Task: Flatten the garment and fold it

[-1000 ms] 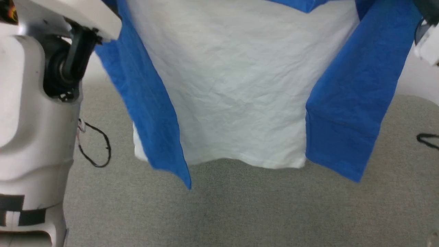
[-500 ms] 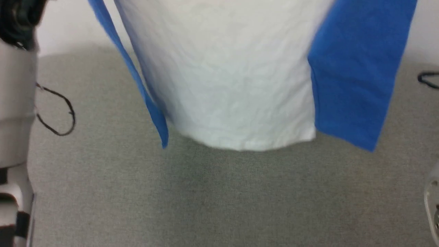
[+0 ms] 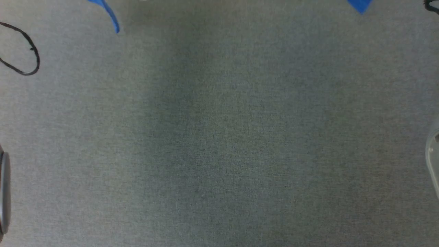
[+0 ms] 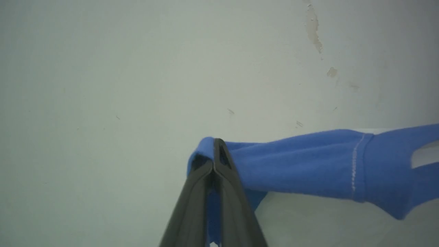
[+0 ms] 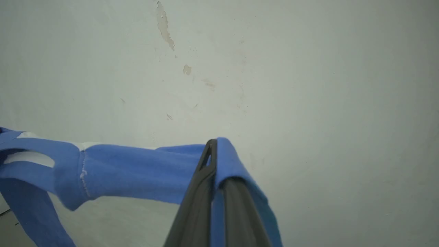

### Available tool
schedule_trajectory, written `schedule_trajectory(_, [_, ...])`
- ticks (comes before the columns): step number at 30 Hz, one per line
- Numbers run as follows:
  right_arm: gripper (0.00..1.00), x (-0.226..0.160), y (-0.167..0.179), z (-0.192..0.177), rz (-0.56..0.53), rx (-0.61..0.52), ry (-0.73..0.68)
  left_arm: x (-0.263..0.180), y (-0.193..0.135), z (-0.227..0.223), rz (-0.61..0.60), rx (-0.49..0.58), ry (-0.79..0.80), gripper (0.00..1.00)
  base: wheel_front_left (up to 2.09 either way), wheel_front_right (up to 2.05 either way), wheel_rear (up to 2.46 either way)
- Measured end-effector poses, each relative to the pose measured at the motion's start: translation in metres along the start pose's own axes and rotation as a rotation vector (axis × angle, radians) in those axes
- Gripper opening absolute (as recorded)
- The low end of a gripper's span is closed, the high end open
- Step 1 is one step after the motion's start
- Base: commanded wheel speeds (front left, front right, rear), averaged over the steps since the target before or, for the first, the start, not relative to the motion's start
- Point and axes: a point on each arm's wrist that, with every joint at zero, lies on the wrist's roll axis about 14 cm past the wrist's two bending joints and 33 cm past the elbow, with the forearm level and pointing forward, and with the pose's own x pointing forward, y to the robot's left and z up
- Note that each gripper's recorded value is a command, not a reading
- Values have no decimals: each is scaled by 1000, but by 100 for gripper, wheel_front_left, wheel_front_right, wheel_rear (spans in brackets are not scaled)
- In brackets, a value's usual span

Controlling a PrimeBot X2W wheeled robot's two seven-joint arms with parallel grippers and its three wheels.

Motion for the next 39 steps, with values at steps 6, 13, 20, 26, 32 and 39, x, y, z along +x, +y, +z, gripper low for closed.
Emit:
schedule_trajectory(6, [0,17,-19,-76,-24,42,95,2,-6,-81,-16,-10,109,0,0,0,0])
schedule_trajectory(13, [0,-9,-30,-159,-37,148,226,-37,-12,-149,-39,-52,246,0,0,0,0])
schedule_trajectory(20, [0,-82,-25,-195,-52,263,281,-106,-17,-169,-17,-156,330,0,0,0,0])
schedule_trajectory(26, [0,-178,-18,-219,-127,357,354,-203,-34,-195,4,-233,507,0,0,0,0])
schedule_trajectory(32, [0,-270,-18,-236,-237,373,460,-304,-53,-211,73,-366,702,0,0,0,0])
schedule_trajectory(39, [0,-338,-12,-247,-286,326,595,-398,-58,-218,159,-437,913,0,0,0,0])
